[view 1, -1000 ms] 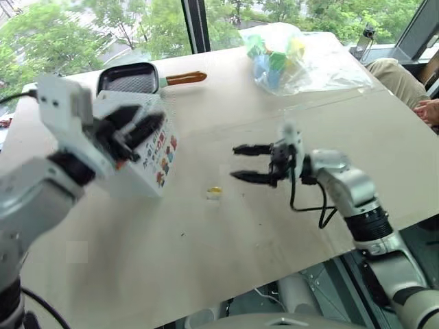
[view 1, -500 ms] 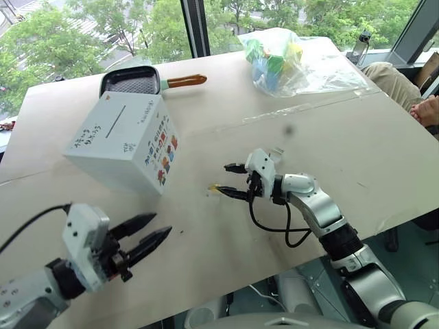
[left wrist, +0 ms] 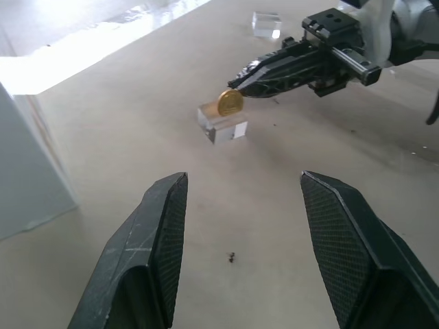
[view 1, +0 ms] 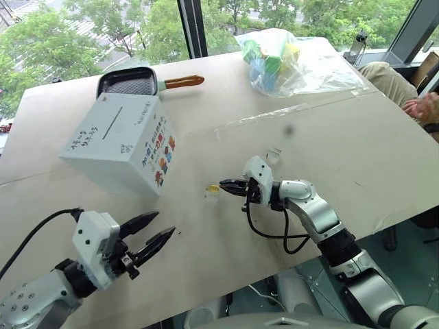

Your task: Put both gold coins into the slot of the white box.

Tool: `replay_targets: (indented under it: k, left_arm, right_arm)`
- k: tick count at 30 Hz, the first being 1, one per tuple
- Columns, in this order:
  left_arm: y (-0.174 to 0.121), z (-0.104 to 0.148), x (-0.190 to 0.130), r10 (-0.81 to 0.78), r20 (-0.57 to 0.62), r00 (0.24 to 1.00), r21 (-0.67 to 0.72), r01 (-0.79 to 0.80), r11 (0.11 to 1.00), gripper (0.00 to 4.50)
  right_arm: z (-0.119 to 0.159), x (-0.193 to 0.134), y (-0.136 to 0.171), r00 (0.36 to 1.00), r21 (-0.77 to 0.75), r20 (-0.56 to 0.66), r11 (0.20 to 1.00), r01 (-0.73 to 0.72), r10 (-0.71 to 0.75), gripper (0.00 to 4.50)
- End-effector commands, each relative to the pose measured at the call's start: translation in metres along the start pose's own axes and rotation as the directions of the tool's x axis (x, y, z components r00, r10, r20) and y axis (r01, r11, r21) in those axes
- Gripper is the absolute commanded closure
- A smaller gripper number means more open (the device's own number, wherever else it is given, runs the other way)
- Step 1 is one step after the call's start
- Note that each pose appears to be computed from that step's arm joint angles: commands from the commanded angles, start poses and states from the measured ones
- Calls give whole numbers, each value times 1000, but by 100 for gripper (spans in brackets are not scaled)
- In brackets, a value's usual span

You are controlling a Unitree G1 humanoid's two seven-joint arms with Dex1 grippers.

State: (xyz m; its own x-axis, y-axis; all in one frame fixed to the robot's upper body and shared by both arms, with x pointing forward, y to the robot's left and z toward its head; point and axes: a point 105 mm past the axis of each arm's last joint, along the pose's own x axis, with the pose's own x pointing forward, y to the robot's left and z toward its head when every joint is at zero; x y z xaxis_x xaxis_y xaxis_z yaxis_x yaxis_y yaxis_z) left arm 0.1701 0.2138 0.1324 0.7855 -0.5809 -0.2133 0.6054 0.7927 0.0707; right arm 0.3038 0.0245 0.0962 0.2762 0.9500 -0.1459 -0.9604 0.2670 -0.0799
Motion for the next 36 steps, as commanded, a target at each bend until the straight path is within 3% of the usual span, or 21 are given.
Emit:
replay_targets:
  k: [1,7,10,12,13,20,34,36]
  left_arm:
    - [3,2,-1,29,17,999,31,-30,999,188]
    - [5,3,-1,42,31,999,33,-43,999,188]
    - [6,3,0,46,36,998,30,-47,998,188]
    - [5,3,0,48,37,998,29,-49,998,188]
    - [6,2,0,49,38,998,28,-50,998,188]
    - [6,2,0,57,45,997,24,-58,998,188]
    - [7,-1,-1,64,40,997,21,-65,998,188]
    - [7,-1,-1,65,36,997,23,-66,998,188]
  right_arm:
    - [15,5,8,998,-22,55,999,-37,38,445]
    - [18,3,3,997,-9,62,999,-33,34,445]
    - [20,2,-3,998,-14,70,1000,-3,4,315]
    - [21,1,-6,997,-14,77,1000,15,-14,268]
    - [22,1,-8,997,-9,80,1000,18,-17,203]
    - [29,0,7,992,11,91,996,-92,90,203]
    - [27,24,14,994,34,71,996,-87,84,203]
    - [25,25,15,994,44,63,995,-92,89,254]
